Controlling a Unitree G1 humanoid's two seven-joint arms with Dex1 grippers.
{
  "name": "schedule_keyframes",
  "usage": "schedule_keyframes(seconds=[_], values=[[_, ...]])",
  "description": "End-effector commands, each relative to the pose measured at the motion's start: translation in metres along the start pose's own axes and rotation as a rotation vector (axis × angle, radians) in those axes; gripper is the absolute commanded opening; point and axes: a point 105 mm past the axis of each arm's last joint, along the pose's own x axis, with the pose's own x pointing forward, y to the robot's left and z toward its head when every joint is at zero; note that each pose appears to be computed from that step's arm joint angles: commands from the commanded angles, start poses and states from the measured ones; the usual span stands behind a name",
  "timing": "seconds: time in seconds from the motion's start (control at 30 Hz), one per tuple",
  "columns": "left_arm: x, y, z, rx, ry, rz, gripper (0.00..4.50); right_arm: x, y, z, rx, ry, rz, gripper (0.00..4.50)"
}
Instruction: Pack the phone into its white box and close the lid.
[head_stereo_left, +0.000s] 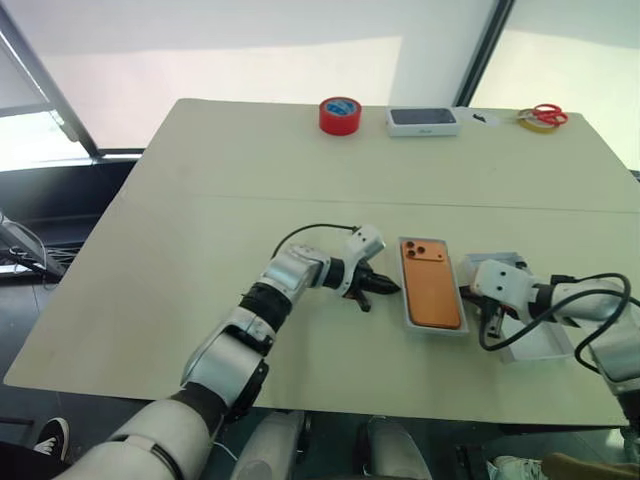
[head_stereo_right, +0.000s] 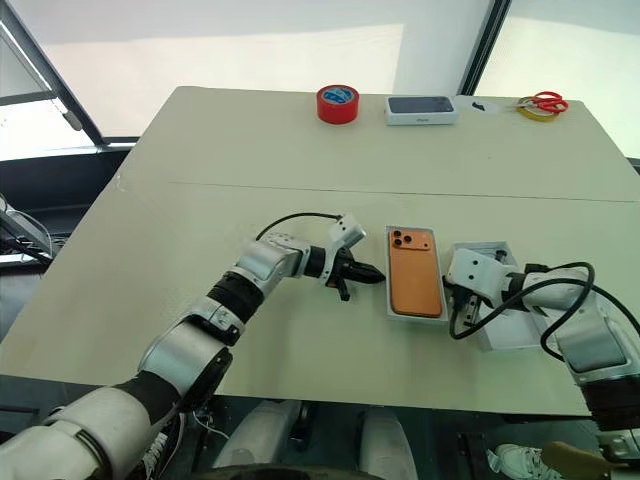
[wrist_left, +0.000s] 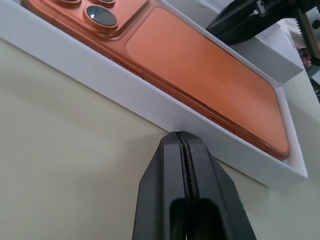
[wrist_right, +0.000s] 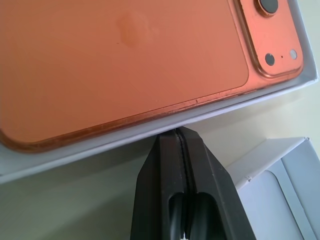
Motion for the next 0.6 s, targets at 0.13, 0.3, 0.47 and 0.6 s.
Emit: schedule_keyframes(seconds=[0.13,0.3,0.47,0.6], values=[[0.016,-0.011,0.016,0.071,-0.027,-0.049,0.03,-0.005,-0.004,0.0,-0.023,-0.013,-0.024,0.0],[-0.006,0.007,0.018,0.077,-0.045,-0.003,0.03,-0.007,-0.007,-0.003,-0.031,-0.001,-0.034,0.0],[-0.039,0.024,0.013,0.072,-0.09,0.053,0.03,-0.014,-0.01,-0.011,-0.049,0.027,-0.046,0.0],[-0.072,0.034,0.012,0.056,-0.144,0.118,0.03,-0.02,-0.016,-0.016,0.003,0.032,-0.078,0.0]])
